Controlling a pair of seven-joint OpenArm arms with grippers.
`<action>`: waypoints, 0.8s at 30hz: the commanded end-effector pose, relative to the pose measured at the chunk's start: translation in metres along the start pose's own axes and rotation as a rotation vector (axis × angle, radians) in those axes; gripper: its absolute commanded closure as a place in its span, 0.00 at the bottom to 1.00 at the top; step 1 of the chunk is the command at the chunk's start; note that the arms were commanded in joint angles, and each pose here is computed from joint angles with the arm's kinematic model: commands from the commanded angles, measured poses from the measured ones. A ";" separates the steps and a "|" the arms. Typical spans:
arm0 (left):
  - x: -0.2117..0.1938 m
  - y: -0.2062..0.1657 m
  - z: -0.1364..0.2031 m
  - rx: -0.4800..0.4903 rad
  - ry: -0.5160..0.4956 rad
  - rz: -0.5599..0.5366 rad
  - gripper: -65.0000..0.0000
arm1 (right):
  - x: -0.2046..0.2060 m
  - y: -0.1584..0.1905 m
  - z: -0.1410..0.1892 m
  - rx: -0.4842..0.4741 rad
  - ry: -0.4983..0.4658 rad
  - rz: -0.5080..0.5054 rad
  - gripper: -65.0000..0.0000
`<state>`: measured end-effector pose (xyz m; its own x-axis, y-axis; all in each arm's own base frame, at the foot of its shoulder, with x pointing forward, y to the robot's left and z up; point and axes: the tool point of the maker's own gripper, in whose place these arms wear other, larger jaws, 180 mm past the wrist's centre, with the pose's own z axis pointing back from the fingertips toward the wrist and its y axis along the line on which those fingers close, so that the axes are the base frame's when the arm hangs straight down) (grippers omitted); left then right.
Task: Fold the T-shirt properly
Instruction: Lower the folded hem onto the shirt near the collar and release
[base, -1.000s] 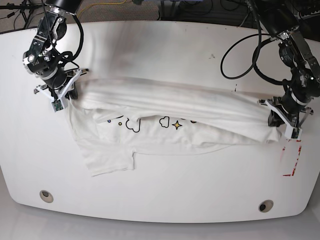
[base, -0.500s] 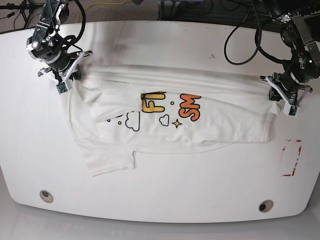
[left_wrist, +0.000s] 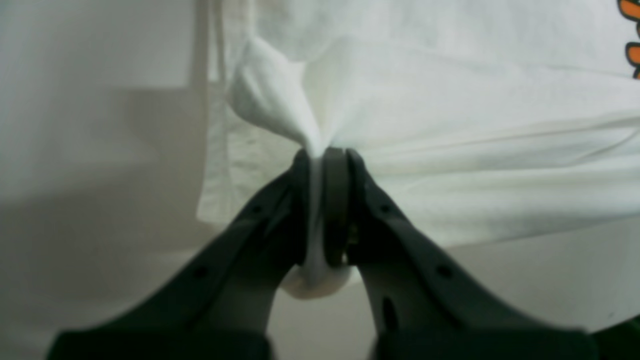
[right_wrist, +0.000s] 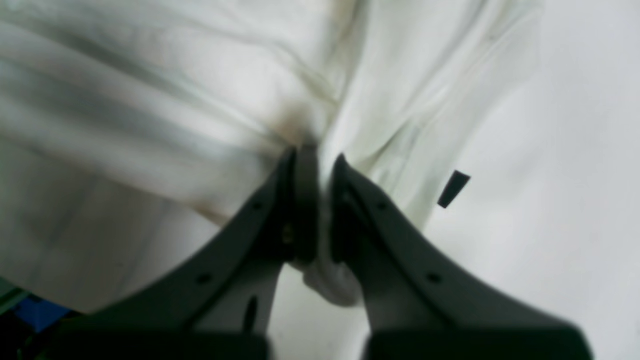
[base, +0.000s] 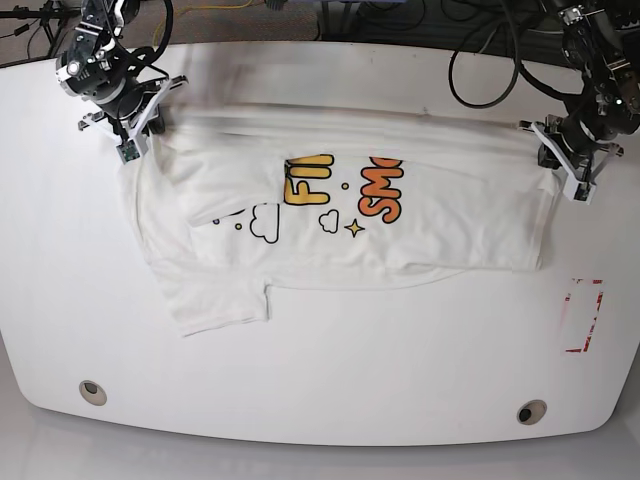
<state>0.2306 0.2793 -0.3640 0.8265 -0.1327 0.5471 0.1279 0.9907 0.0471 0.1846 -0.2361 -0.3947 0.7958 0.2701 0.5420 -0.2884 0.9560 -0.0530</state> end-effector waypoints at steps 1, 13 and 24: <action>0.005 0.009 0.006 0.031 -0.018 -0.016 1.00 | -0.004 -0.002 0.004 -0.015 0.003 0.000 0.97; -0.012 0.012 0.008 0.036 0.032 -0.037 0.74 | -0.029 0.010 0.008 0.010 0.062 -0.009 0.80; -0.011 0.012 0.009 0.034 0.033 -0.043 0.19 | -0.015 0.021 0.015 0.010 0.011 -0.009 0.01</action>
<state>0.2107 0.2899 -0.3729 0.8581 -0.1569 0.4889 0.1373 0.9876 0.0761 0.1423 -0.2235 -0.4116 0.8509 0.2416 0.4664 -0.2693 0.9630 -0.0077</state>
